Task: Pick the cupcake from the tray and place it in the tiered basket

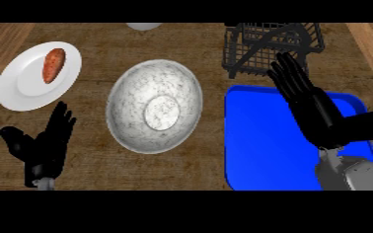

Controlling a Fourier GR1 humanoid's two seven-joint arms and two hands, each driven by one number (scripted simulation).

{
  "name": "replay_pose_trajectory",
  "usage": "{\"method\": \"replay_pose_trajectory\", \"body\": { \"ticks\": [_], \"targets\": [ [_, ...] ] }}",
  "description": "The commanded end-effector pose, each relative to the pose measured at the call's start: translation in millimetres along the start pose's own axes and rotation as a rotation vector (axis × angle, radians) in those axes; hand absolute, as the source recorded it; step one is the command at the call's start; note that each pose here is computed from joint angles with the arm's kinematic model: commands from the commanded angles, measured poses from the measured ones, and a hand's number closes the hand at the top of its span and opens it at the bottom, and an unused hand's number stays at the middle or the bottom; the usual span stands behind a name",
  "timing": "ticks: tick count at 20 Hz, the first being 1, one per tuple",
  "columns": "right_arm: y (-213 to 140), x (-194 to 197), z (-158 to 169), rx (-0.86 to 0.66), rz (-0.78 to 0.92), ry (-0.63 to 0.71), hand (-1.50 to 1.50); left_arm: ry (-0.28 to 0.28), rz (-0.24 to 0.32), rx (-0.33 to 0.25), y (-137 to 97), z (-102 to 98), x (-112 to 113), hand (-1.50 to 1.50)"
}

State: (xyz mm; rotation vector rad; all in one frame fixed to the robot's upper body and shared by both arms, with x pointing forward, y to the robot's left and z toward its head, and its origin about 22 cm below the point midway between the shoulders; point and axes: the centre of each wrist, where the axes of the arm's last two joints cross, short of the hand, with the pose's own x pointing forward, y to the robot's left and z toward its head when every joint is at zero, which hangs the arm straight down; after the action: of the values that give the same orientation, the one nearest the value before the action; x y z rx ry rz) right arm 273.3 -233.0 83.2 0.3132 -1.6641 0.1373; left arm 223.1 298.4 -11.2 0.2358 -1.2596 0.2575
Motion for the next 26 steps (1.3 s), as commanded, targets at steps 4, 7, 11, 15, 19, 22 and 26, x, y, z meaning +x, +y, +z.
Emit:
{"method": "replay_pose_trajectory", "body": {
  "ticks": [4,7,11,15,19,22,26],
  "targets": [
    [-54.0,-8.7,-19.7,-0.454,0.110,0.071,-1.50,-0.215,-0.095,-0.258,-37.2,-4.4,19.7,0.00],
    [-101.3,-17.5,6.2,-0.673,0.482,0.187,-1.50,-0.273,-0.135,-0.378,-54.3,-0.1,31.5,0.00],
    [-40.6,-50.0,-50.0,-0.844,0.226,0.020,-1.50,-0.286,-0.138,-0.524,-71.6,-10.9,27.8,0.00],
    [-65.5,-29.9,-74.2,-0.852,0.445,-0.017,-1.50,-0.291,-0.149,-0.509,-90.7,-14.3,21.3,0.00],
    [-70.8,-1.1,-58.1,-0.808,0.663,0.133,-1.50,-0.286,-0.146,-0.499,-87.8,-10.7,9.7,0.00],
    [-94.0,0.4,-50.3,-0.759,0.892,0.359,-1.50,-0.267,-0.149,-0.488,-72.7,-17.0,7.3,0.00],
    [-102.8,12.3,-47.5,-0.604,1.091,0.686,-1.50,-0.264,-0.170,-0.493,-63.5,-16.8,2.8,0.00]
  ]
}}
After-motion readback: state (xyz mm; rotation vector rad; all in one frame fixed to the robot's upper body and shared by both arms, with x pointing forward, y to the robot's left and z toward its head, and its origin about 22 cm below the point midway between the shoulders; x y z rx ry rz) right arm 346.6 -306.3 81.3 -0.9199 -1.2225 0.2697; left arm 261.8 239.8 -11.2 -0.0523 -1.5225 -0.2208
